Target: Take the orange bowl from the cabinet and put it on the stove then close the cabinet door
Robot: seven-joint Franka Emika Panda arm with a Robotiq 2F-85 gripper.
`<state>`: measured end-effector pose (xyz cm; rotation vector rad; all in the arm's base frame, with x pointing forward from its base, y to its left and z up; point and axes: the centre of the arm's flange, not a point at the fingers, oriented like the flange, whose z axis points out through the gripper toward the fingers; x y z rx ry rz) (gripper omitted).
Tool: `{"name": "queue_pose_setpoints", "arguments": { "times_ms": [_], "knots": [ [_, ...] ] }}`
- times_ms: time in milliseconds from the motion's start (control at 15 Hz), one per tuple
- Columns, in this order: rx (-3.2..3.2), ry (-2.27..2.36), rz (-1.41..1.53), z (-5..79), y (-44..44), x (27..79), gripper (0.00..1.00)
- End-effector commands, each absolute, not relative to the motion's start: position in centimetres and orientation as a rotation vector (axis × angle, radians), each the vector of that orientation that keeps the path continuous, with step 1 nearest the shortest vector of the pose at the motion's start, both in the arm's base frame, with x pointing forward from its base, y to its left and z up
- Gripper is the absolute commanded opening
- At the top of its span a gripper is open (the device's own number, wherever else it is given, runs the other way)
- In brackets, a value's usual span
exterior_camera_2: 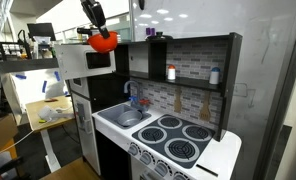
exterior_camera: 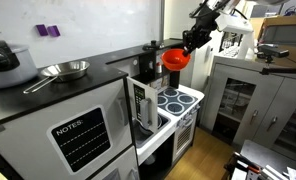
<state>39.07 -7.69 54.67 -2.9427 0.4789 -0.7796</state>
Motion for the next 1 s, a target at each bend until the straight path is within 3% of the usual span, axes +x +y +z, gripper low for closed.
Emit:
{"name": "queue_pose_setpoints", "arguments": {
  "times_ms": [0, 933],
  "knots": [
    [-3.036, 0.308, -0.725, 55.7, -7.7, 38.8, 0.02],
    [-3.137, 0.189, -0.457, 45.4, -12.1, 45.8, 0.02]
  ]
}}
